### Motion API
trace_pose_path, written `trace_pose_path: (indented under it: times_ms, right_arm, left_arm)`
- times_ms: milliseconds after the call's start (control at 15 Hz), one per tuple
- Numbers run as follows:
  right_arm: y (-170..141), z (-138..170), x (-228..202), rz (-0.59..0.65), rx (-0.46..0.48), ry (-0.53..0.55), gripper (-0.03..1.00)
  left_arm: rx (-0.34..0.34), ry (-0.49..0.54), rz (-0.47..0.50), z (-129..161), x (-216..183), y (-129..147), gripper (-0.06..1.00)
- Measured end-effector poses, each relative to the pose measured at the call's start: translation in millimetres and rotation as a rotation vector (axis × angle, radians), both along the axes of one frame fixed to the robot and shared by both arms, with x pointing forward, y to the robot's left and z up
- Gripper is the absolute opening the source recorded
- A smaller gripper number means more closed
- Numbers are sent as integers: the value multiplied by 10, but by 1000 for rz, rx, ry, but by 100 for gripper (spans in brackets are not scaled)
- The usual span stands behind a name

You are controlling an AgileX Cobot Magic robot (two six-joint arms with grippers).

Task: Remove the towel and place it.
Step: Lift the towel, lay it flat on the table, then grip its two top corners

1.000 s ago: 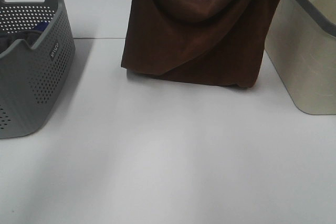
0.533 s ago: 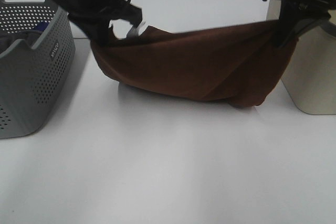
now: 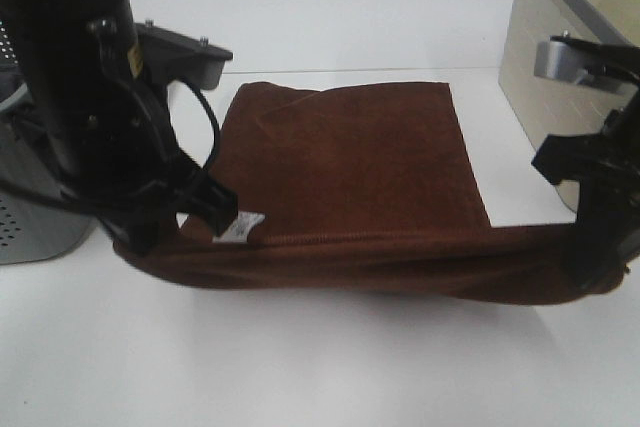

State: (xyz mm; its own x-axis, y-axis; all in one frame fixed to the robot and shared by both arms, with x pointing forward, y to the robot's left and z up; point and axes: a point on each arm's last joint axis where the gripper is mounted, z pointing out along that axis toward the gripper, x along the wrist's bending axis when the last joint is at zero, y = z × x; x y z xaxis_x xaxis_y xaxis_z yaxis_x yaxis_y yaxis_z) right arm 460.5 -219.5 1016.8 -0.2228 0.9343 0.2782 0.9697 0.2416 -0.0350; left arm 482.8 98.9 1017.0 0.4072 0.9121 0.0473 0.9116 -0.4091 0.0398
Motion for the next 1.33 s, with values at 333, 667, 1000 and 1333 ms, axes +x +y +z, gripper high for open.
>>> trace_pose_path:
  times_ms: [333,667,1000,1333]
  right_arm:
    - [-82,-91,-485,-17,31,34,0]
    - [-141,-77,-783,-22,53,-1,8]
    - [-163,-85,-819,-15,40,-9,64]
    - [-160,-63,-806,-14,41,-17,71]
  left_arm:
    - [36,160,-35,-343,-600,-124,0]
    - [66,207,-51,-432,-877,-228,1]
    - [72,237,-41,-434,-911,-222,70]
    - [92,213,-51,-442,-890,-202,80]
